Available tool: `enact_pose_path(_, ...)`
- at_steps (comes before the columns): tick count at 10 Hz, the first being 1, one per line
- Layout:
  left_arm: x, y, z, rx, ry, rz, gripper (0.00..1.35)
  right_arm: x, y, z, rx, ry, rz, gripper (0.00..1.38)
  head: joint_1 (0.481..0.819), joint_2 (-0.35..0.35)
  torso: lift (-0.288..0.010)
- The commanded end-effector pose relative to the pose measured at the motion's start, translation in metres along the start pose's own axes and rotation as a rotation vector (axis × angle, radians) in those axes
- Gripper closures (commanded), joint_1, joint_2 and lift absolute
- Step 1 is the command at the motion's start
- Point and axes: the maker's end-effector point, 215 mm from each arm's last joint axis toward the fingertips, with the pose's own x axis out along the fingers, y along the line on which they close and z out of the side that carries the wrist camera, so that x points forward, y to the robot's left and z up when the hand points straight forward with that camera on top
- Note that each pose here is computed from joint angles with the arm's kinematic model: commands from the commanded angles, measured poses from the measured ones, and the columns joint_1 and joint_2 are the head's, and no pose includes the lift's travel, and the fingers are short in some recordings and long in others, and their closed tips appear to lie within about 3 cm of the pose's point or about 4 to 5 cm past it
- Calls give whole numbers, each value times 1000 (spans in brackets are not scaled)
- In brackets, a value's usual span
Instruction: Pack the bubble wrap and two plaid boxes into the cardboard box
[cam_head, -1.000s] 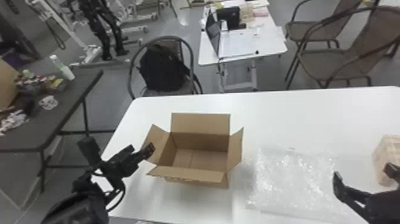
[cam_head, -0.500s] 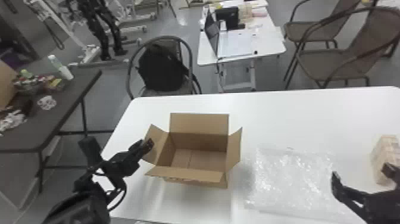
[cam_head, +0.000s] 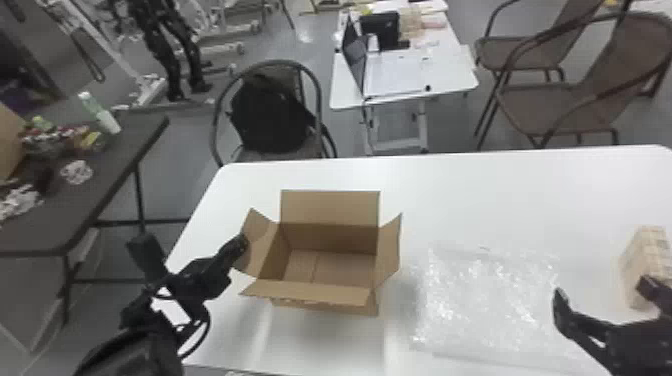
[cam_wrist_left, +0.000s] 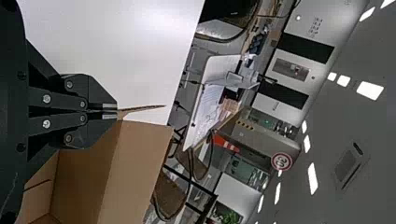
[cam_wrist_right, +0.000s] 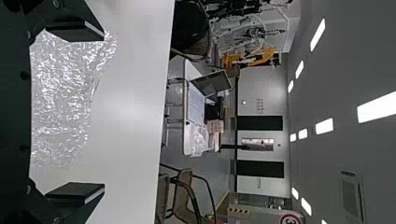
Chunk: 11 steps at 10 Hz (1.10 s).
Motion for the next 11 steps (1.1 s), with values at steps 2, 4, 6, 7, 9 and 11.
enact_pose_path(2,-1,0,-2,-3,-3,2,1200,8,-6,-12,35,17,-15,156,695,282,-50)
enact_pose_path(4,-1,-2,-5,-5,-2,3,1200,27,-15,-40,133,73,-33,156,695,271,-50)
enact_pose_path(6,1,-4,-4,-1,-7,1,1200,34,-8,-51,166,139,-37,156,695,261,-50)
enact_pose_path(7,1,-4,-3,0,-11,2,1200,33,-6,-59,179,172,-37,156,695,261,-50)
enact_pose_path(9,0,-3,-2,-1,-15,6,1200,34,-6,-65,92,201,-39,156,695,270,-50)
enact_pose_path(11,2,-4,-2,1,-14,1,1200,53,6,-83,78,231,45,154,695,279,-50)
